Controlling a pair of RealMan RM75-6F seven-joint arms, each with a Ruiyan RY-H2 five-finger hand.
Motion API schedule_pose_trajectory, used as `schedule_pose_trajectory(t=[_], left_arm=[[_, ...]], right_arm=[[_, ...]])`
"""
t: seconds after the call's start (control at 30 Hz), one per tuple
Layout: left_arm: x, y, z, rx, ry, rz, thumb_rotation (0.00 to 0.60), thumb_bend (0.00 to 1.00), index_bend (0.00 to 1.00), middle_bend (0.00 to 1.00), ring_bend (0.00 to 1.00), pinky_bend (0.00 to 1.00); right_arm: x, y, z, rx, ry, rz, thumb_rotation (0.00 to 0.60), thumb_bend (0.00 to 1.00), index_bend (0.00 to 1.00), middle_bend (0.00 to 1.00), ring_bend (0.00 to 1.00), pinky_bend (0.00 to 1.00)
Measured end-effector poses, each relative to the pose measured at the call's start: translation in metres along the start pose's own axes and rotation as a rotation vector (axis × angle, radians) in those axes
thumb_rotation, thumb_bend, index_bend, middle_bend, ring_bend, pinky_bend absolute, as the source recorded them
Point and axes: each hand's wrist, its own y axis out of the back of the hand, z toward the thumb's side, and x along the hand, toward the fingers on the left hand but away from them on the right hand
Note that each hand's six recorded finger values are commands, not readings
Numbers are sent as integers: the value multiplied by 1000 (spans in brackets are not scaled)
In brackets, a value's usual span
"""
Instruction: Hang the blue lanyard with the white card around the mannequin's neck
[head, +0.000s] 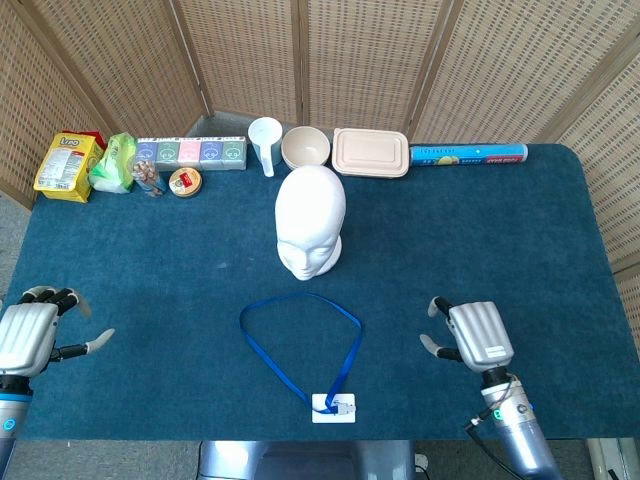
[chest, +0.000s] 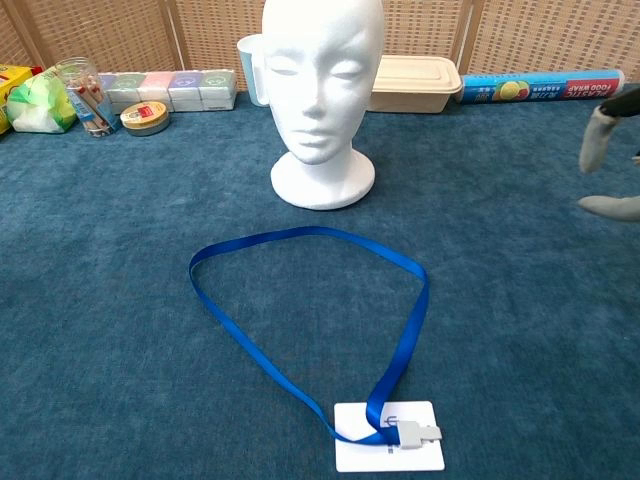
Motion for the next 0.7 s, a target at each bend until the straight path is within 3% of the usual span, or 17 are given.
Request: schedule_pose_trajectory(t=[0.7], left_arm=[[25, -4, 4, 19, -41, -9, 303, 151, 522, 447, 377, 239]], right_arm=[[-23, -53, 56, -31, -60, 92, 445, 298, 477, 1000, 1000, 1000]])
